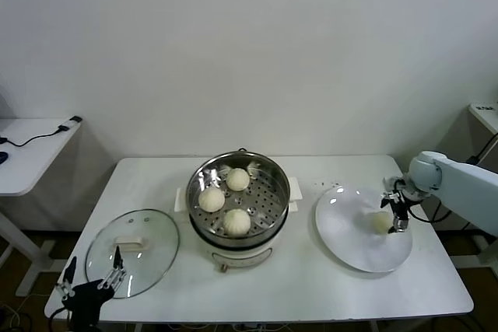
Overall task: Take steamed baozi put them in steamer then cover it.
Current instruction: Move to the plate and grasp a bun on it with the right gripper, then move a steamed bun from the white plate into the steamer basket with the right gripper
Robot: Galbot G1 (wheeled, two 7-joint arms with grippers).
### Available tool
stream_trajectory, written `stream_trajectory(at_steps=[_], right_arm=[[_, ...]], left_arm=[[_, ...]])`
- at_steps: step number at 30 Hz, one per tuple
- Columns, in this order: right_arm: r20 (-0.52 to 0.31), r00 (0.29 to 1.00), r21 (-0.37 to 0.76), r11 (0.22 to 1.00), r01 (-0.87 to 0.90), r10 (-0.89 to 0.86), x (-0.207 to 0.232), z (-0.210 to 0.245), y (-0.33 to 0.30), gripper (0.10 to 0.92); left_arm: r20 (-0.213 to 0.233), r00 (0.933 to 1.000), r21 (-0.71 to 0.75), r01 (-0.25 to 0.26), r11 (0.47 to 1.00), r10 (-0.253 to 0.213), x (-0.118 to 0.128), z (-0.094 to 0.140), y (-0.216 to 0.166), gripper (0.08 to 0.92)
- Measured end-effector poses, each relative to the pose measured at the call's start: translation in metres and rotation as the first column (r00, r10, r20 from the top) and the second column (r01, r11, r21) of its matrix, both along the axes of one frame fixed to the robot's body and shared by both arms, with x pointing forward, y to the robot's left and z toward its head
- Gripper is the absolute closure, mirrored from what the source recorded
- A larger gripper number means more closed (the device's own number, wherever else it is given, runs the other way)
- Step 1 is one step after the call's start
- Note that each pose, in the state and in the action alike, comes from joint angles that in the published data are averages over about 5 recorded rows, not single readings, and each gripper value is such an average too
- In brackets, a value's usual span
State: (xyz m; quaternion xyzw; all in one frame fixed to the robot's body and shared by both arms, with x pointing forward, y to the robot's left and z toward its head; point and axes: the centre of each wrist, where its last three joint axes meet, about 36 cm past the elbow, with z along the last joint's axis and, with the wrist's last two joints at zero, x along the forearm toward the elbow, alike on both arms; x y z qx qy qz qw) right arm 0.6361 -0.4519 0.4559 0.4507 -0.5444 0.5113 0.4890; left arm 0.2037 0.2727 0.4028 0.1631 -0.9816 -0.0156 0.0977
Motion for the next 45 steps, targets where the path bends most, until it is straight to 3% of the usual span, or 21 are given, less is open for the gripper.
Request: stream_trajectory(at_steps=[11, 16, 21, 34, 39, 45], right_arm=[[0.003, 1.0, 0.019, 1.0, -0.005, 0.005, -0.001, 0.001, 0.0, 0.391], [0.006, 1.0, 0.033, 0.999, -0.009, 0.009, -0.001, 0.015, 0.001, 0.402], [0.045, 0.999, 0.08, 0.996, -0.031, 0.027, 0.009, 0.057, 0.02, 0.403], [0.208, 0.97, 0.285, 0.941, -0.183, 0.126, 0.011, 0.246, 0.182, 0.403], [0.22, 0.962, 0.307, 0.925, -0.224, 0.16, -0.001, 0.269, 0.248, 0.403], [0.195, 0.96, 0.289, 0.924, -0.252, 0.201, -0.012, 0.251, 0.306, 0.403]], left_arm=[[0.001, 1.0, 0.0, 0.004, 1.0, -0.004, 0.001, 0.0, -0.002, 0.177], [0.002, 1.0, 0.004, 0.005, 1.0, -0.005, 0.001, 0.001, -0.001, 0.177], [0.006, 0.9999, 0.009, 0.009, 1.0, -0.009, 0.002, 0.003, -0.001, 0.177], [0.012, 0.9997, 0.028, 0.02, 0.999, -0.02, 0.007, 0.006, 0.004, 0.177], [0.015, 0.9998, 0.029, 0.013, 0.999, -0.014, 0.007, 0.007, 0.006, 0.177], [0.013, 0.9999, 0.03, 0.009, 1.0, -0.009, 0.006, 0.007, 0.008, 0.177]])
